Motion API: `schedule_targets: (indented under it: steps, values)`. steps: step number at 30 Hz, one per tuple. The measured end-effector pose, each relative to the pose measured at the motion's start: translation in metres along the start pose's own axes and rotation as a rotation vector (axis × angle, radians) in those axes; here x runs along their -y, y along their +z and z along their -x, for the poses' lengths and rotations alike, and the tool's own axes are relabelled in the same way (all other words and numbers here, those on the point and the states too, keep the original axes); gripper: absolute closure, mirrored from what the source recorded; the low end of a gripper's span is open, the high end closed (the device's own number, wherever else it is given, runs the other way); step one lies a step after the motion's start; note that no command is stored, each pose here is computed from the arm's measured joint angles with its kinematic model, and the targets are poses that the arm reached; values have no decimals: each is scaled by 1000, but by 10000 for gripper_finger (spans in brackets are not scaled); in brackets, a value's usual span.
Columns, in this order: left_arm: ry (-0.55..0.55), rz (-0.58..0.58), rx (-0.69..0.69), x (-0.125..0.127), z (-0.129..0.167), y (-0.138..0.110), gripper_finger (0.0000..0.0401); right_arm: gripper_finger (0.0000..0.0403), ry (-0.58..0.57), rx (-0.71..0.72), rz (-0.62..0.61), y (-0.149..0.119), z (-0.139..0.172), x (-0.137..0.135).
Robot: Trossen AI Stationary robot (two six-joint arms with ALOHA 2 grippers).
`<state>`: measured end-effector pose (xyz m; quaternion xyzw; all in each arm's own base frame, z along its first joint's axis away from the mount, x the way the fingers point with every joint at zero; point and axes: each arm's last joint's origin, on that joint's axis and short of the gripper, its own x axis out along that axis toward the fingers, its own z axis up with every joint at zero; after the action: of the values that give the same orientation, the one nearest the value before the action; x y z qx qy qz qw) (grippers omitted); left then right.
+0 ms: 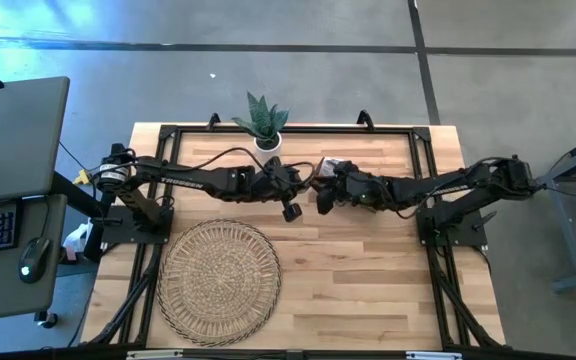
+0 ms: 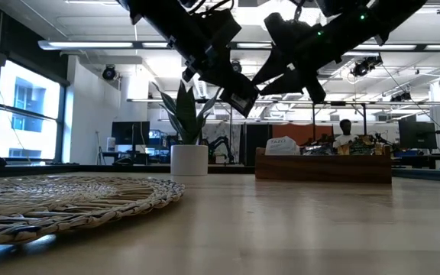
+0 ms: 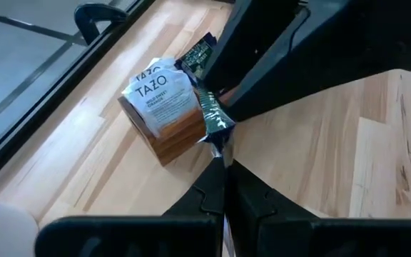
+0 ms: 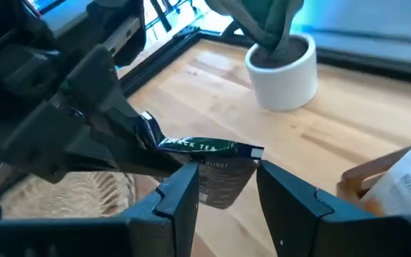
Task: Pick & Place Tea
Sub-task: Put the black tea bag into the middle section of the wooden organizer
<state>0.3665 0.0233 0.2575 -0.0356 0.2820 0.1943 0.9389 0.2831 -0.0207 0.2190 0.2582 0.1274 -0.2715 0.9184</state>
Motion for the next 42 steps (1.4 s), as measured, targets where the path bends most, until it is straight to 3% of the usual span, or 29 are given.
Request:
schedule_targets:
  steps: [15,25,34,38,42]
  values:
    - [38,-21,-3,-1,-1,-1,401,265,150,-149,-284,12,-10,16]
    - [36,-54,-7,8,-1,-4,401,273,139,-133,-179,14,-11,21]
    - [136,-71,-31,5,-1,-8,401,308,123,-163,-196,11,-11,22]
    - [221,-76,-34,4,0,-10,401,307,150,-188,-221,11,-11,21]
    - [219,-71,-12,7,1,-8,401,299,179,-187,-252,12,-11,20]
